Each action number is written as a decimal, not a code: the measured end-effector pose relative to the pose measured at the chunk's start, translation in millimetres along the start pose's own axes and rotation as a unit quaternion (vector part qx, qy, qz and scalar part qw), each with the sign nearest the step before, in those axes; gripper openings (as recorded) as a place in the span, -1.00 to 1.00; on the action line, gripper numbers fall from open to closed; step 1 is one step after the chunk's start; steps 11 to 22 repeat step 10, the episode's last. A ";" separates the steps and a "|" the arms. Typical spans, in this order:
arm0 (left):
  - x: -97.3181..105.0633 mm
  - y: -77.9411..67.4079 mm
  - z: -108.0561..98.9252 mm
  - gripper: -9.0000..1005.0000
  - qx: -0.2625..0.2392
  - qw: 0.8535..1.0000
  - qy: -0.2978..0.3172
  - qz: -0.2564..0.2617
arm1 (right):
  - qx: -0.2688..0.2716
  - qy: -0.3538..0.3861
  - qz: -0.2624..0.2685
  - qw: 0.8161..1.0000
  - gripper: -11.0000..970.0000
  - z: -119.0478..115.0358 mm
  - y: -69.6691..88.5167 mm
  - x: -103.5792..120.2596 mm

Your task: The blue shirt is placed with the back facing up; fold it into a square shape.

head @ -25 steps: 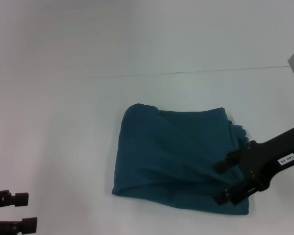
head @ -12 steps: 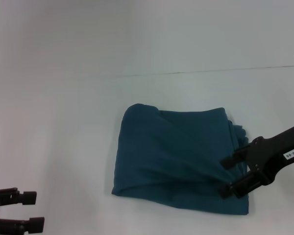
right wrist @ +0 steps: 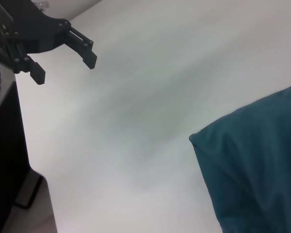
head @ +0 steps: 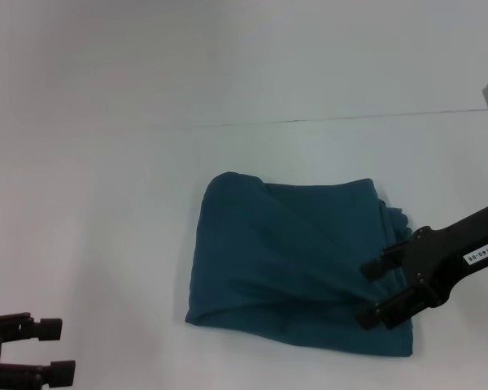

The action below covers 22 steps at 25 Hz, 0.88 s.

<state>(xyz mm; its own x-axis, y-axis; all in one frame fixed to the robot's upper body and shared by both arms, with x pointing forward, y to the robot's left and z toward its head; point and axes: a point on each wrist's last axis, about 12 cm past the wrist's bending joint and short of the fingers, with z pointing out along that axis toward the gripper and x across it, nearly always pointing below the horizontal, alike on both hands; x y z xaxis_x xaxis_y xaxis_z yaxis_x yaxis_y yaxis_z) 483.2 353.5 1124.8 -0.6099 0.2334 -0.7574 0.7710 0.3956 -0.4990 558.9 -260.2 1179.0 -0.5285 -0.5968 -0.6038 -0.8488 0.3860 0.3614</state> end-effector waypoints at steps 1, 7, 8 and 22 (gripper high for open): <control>0.2 0.0 0.0 0.85 0.000 1.000 0.000 0.000 | 0.000 0.000 0.000 1.000 0.94 0.0 0.0 0.0; 1.2 -0.3 -0.1 0.85 0.000 1.000 0.000 -0.002 | -0.002 0.000 0.002 1.000 0.94 1.3 0.4 1.8; 1.3 -0.4 -0.1 0.85 0.000 1.000 0.000 -0.002 | -0.002 -0.001 0.002 1.000 0.94 1.6 0.6 2.1; 1.6 -0.5 0.1 0.85 0.000 1.000 0.000 -0.002 | -0.003 -0.001 0.003 1.000 0.94 2.0 0.6 3.0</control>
